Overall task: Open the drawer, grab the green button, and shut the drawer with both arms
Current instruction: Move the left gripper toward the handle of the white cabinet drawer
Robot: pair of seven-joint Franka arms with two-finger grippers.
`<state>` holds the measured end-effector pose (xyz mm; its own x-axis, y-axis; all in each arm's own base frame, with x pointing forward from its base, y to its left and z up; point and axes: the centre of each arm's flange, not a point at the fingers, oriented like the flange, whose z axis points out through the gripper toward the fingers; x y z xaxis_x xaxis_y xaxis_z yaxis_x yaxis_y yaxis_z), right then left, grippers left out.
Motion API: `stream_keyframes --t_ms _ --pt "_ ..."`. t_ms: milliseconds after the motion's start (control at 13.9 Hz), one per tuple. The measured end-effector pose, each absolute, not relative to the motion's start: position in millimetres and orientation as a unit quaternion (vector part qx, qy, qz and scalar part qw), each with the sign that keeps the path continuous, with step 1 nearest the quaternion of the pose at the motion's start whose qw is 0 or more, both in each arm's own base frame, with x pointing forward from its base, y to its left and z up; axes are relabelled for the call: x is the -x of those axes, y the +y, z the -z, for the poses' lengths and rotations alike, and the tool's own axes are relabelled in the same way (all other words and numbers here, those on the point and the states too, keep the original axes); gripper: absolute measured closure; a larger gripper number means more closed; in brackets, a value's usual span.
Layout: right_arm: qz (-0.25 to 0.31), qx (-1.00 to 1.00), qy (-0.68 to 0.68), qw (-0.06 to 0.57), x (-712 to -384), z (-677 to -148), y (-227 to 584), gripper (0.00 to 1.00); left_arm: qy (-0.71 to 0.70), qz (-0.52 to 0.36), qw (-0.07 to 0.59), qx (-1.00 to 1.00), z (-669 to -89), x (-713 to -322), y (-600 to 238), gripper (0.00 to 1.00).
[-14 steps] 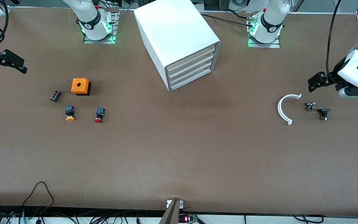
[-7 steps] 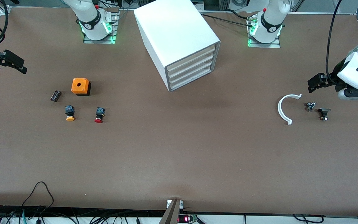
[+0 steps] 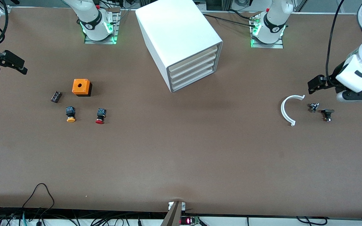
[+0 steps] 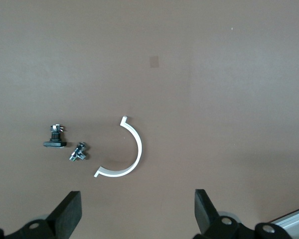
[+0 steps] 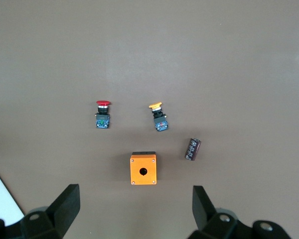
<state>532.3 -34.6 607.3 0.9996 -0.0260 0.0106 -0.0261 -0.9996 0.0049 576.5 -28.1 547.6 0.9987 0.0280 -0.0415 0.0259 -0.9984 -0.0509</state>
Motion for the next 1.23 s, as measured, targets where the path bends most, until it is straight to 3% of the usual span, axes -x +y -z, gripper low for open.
stream_keyframes --t_ms 360,649,865,1225 --pt "0.016 -1.000 -0.012 0.001 -525.0 -608.3 -33.1 0.00 -0.002 -0.081 0.026 0.996 -481.7 -593.0 -41.7 0.00" --pt "0.018 -1.000 -0.012 0.001 -524.7 -607.6 -32.9 0.00 0.000 -0.134 -0.041 0.990 -434.7 -589.6 -77.8 0.00" --pt "0.021 -1.000 -0.012 0.001 -524.0 -604.1 -32.8 0.00 -0.006 -0.218 -0.111 0.970 -360.2 -570.3 -120.5 0.00" --pt "0.014 -1.000 -0.012 0.001 -517.4 -601.5 -32.6 0.00 0.013 -0.325 -0.172 0.930 -266.6 -522.0 -211.3 0.00"
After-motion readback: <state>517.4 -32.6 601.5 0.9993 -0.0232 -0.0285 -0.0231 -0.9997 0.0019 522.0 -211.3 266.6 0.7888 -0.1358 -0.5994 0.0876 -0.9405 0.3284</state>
